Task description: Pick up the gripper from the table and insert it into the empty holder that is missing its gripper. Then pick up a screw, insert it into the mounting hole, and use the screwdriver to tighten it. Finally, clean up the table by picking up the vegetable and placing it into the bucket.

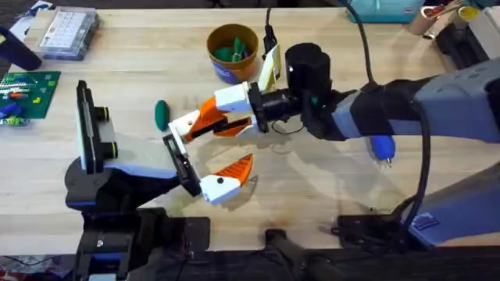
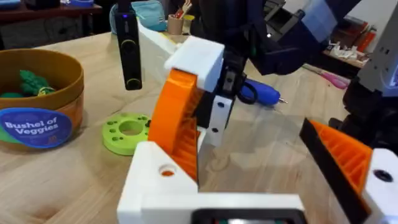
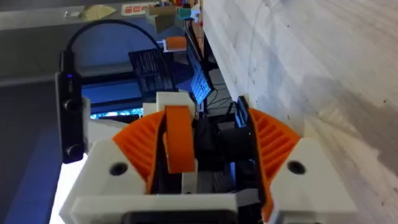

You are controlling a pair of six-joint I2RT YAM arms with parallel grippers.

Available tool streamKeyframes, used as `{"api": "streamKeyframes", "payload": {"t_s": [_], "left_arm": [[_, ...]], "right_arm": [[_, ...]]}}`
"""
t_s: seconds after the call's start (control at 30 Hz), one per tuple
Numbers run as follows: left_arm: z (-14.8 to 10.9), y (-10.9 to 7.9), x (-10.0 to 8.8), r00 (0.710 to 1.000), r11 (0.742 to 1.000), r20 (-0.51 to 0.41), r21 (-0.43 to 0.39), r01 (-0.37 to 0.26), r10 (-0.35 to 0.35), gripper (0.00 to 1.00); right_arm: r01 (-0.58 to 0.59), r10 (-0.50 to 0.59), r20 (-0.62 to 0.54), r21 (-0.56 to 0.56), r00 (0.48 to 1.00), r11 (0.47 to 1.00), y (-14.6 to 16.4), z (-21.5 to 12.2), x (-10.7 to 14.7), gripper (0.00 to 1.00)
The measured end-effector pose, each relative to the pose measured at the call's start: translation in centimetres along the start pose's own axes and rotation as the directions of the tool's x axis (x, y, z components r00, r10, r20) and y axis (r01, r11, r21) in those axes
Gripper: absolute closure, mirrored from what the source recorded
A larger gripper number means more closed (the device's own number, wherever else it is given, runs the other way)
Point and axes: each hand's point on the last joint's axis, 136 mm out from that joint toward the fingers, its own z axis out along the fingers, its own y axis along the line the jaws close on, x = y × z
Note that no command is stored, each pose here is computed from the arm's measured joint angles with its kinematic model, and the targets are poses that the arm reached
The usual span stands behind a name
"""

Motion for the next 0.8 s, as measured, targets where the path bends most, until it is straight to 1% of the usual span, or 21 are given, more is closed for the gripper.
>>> {"api": "streamKeyframes", "payload": {"t_s": [0.13,0.23,0.33,0.5,0.8], "left_arm": [[0.0,0.0,0.0,1.0,1.0,0.0,0.0,-0.009,0.009,0.013],[0.0,-0.1,0.0,1.0,1.0,0.0,0.006,-0.016,0.016,0.013],[0.0,-0.6,0.1,1.0,0.999,-0.006,0.036,-0.016,0.017,0.013],[0.1,-1.4,0.3,1.0,0.997,-0.013,0.077,-0.012,0.013,0.013],[0.0,-1.6,0.3,1.0,0.996,-0.015,0.089,-0.01,0.011,0.013]], "right_arm": [[-0.01,0.01,-0.005,0.0,1.0,1.0,-0.1,0.0,0.1,0.208],[-0.02,0.02,-0.01,-0.002,1.0,1.0,-0.1,-0.3,0.0,0.184],[-0.036,0.036,-0.005,-0.007,0.999,0.999,-0.2,-1.0,-0.5,0.15],[-0.063,0.063,0.02,-0.019,0.998,0.998,-0.5,-2.8,-1.8,0.046],[-0.086,0.089,0.075,-0.042,0.993,0.995,-0.8,-6.1,-4.1,0.02]]}}
